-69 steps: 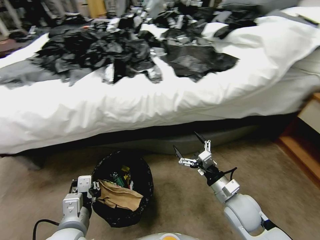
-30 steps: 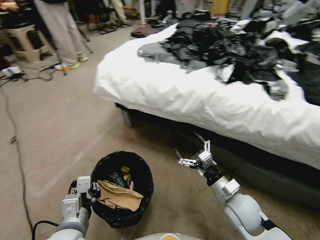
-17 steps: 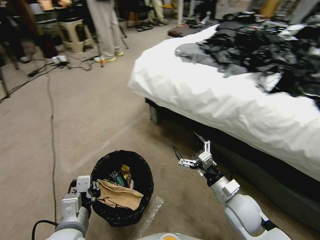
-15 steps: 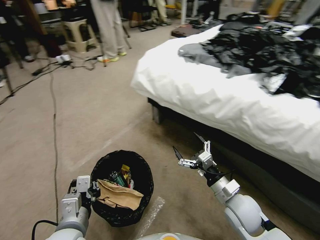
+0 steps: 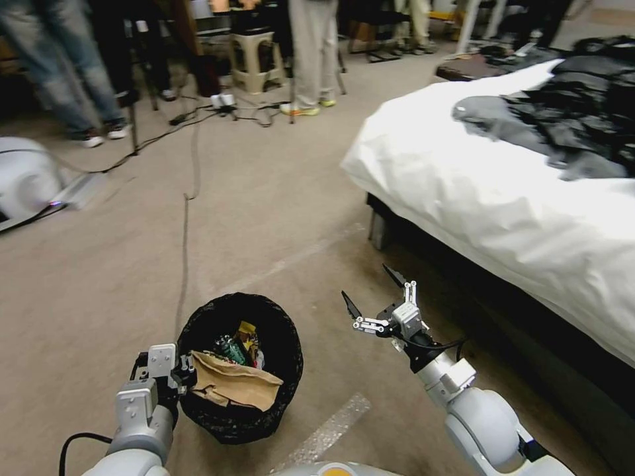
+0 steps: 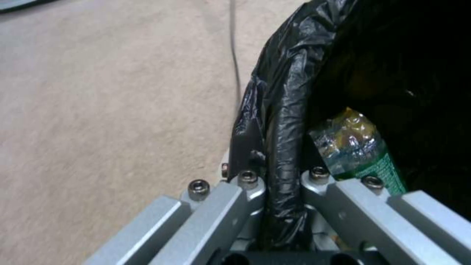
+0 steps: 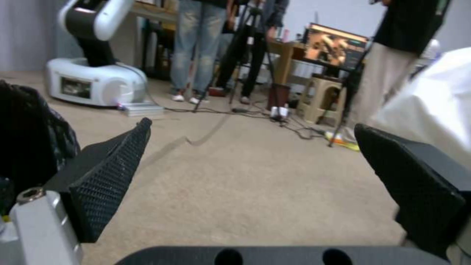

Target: Pick up the trash bin, then pick up the garbage from the floor and place it into the trash bin.

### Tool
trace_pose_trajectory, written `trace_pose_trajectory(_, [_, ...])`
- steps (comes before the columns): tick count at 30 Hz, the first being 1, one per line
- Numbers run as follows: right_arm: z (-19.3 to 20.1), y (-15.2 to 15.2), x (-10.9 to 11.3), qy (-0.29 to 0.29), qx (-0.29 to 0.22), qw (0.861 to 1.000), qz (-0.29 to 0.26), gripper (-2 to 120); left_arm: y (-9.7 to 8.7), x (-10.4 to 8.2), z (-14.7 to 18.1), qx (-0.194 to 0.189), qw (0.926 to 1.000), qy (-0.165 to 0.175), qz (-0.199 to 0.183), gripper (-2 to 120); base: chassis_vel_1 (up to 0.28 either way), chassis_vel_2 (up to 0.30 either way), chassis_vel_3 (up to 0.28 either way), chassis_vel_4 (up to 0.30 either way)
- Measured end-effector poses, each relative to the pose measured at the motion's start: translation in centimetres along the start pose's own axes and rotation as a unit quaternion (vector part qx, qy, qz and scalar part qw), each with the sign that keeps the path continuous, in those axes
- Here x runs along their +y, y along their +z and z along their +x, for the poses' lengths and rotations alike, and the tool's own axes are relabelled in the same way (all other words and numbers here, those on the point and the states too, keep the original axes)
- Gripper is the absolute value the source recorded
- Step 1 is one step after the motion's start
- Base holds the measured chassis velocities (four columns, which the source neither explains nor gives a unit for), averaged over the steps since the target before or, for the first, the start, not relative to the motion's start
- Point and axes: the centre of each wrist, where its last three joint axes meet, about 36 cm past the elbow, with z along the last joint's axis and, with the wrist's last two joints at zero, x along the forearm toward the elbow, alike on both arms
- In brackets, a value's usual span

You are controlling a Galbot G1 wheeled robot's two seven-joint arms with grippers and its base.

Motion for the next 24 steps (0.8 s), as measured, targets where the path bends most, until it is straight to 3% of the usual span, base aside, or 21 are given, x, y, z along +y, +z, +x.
trace_pose_trajectory(8, [0.11, -0.14, 0.03, -0.003, -0.002, 1.000, 0.000, 100, -0.13, -0.24, -0.46, 0.005, 0.9993, 0.015, 0.033, 1, 0.020, 0.019, 0.020, 0.021])
trace_pose_trajectory(18, [0.31, -0.08, 0.20, -0.008, -0.004, 1.000, -0.002, 100, -0.50, -0.40, -0.74, 0.065, 0.9902, 0.067, 0.104, 1, 0.000, 0.000, 0.000, 0.000])
trace_pose_trajectory(24, [0.33, -0.06, 0.23, -0.009, -0.004, 1.000, -0.003, 100, -0.62, -0.43, -0.81, 0.067, 0.9891, 0.073, 0.109, 1, 0.000, 0.000, 0.000, 0.000])
